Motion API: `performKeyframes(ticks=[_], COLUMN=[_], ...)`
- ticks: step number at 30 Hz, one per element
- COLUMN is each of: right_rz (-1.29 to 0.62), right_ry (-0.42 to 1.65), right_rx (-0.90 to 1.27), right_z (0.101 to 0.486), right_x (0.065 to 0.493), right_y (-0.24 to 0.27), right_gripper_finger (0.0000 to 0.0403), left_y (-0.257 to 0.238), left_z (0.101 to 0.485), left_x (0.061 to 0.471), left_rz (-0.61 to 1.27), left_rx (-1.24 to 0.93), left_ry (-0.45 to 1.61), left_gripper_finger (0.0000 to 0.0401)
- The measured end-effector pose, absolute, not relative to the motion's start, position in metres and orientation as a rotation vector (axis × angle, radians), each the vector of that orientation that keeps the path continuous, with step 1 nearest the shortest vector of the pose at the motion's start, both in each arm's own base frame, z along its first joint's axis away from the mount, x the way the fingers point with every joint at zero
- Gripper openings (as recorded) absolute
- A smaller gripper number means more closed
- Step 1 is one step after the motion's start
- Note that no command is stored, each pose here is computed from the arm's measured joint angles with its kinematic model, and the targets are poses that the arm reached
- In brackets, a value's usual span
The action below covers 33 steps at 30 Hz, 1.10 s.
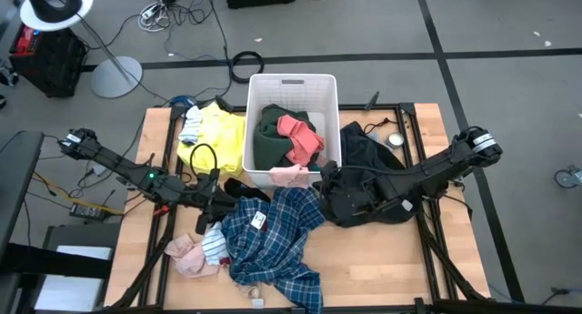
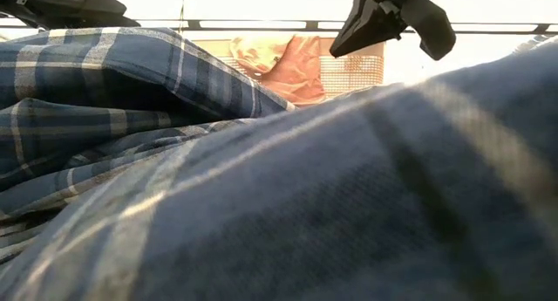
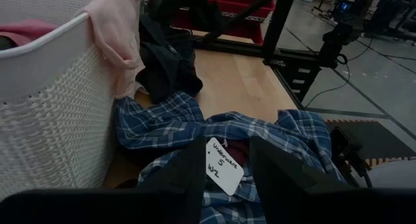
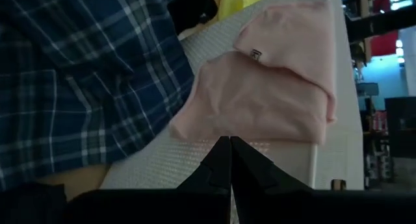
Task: Sort clothes
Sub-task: Put the pink socks into the laundry bin
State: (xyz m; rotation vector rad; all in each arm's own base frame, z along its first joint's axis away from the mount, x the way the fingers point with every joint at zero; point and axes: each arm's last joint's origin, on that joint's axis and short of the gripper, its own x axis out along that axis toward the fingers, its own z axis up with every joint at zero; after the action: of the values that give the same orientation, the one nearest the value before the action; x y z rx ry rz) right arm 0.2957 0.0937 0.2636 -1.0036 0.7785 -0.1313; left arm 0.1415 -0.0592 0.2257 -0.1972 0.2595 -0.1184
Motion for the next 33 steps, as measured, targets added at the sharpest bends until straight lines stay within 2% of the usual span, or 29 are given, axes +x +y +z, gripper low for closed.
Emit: performKeyframes(ticks=[9, 15, 19, 23, 27, 33], right_rz=[-0.038, 0.036, -0.004, -0.021, -0.151, -0.218], right_ry=[0.793, 0.825, 0.730, 0.621, 0.539, 0.451], right_rx=[-1.001, -1.059, -1.070, -1.187, -1.253, -1.245], right_z=[0.261, 0.243, 0.244, 0.255, 0.269, 0.279], right_x=[0.300, 0.301, 0.307, 0.315, 0.321, 0.325], right_y=[0.082, 0.067, 0.064, 0.065, 0.061, 0.059], right_gripper_finger=[0.0001, 0.0001, 0.0001, 0.0001, 0.0001, 0.0003], left_y=[-0.059, -0.059, -0.059, -0.059, -0.059, -0.059], left_z=[0.226, 0.226, 0.226, 0.226, 0.228, 0.228], left_x=[0.141, 0.141, 0.141, 0.142, 0.142, 0.142], left_rz=[-0.121, -0.122, -0.122, -0.122, -0.125, -0.125], left_rx=[-0.177, -0.168, -0.170, -0.172, -0.179, -0.180], left_ry=[0.259, 0.257, 0.256, 0.253, 0.235, 0.233], left_gripper_finger=[0.0124, 0.0124, 0.0124, 0.0124, 0.0124, 0.0124])
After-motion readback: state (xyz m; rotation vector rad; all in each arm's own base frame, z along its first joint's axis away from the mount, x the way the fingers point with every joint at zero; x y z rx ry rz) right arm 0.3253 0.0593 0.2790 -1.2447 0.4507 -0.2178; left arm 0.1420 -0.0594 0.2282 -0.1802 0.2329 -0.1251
